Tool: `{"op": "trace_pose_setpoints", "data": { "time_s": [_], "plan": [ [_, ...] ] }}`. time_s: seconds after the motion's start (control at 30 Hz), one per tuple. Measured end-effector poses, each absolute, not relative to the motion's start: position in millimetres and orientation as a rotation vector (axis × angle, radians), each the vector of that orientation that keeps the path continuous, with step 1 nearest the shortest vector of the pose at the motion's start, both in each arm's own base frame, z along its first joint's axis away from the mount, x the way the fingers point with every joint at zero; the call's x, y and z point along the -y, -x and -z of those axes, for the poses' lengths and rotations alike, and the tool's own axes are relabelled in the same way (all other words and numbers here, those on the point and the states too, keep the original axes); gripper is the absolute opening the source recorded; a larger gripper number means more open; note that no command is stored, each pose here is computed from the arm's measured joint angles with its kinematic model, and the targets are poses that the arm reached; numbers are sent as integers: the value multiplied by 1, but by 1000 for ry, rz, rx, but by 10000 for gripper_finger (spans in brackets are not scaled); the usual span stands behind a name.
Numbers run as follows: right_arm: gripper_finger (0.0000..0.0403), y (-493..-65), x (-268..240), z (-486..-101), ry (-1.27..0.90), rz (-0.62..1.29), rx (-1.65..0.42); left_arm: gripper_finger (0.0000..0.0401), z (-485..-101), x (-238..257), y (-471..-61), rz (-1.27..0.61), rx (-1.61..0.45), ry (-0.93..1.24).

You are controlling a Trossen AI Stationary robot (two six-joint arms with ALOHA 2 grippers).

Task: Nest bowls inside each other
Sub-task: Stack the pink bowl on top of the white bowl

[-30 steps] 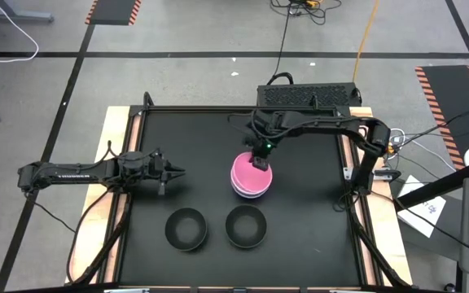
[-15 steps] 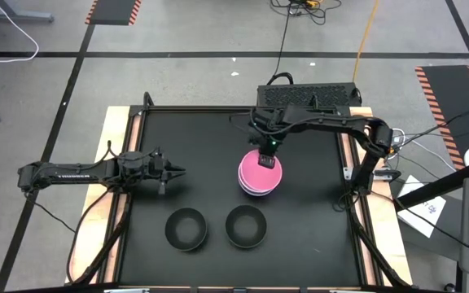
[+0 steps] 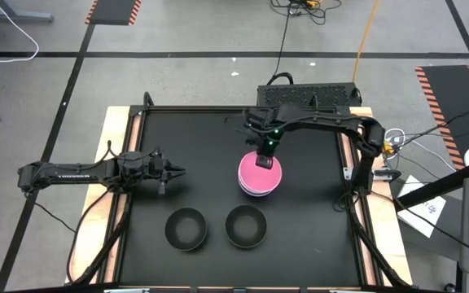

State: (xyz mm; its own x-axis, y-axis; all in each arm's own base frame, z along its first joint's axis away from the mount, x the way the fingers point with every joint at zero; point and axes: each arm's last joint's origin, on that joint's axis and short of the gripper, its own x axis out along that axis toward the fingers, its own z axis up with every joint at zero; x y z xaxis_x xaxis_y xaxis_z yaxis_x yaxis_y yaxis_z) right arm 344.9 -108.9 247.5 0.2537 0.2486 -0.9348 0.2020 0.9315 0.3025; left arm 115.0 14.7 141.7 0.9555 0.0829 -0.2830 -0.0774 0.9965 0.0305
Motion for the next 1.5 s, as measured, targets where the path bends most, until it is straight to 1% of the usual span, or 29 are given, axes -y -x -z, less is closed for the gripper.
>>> {"op": "trace_pose_setpoints", "data": {
  "time_s": [0.13,0.57,0.97,1.37,1.5],
  "plan": [
    [4,-352,108,-239,-401,-38,-1378,56,-141,-15,-115,-81,-297,-18],
    [4,-352,107,-239,-417,-40,-1422,56,-139,-15,-114,-79,-313,-22],
    [4,-355,108,-238,-408,-38,-1393,56,-139,-15,-114,-77,-319,-24],
    [4,-353,107,-237,-420,-38,-1422,56,-139,-15,-114,-76,-318,-26],
    [4,-358,108,-226,-436,-47,-1438,56,-139,-14,-114,-75,-318,-26]
  ]
}}
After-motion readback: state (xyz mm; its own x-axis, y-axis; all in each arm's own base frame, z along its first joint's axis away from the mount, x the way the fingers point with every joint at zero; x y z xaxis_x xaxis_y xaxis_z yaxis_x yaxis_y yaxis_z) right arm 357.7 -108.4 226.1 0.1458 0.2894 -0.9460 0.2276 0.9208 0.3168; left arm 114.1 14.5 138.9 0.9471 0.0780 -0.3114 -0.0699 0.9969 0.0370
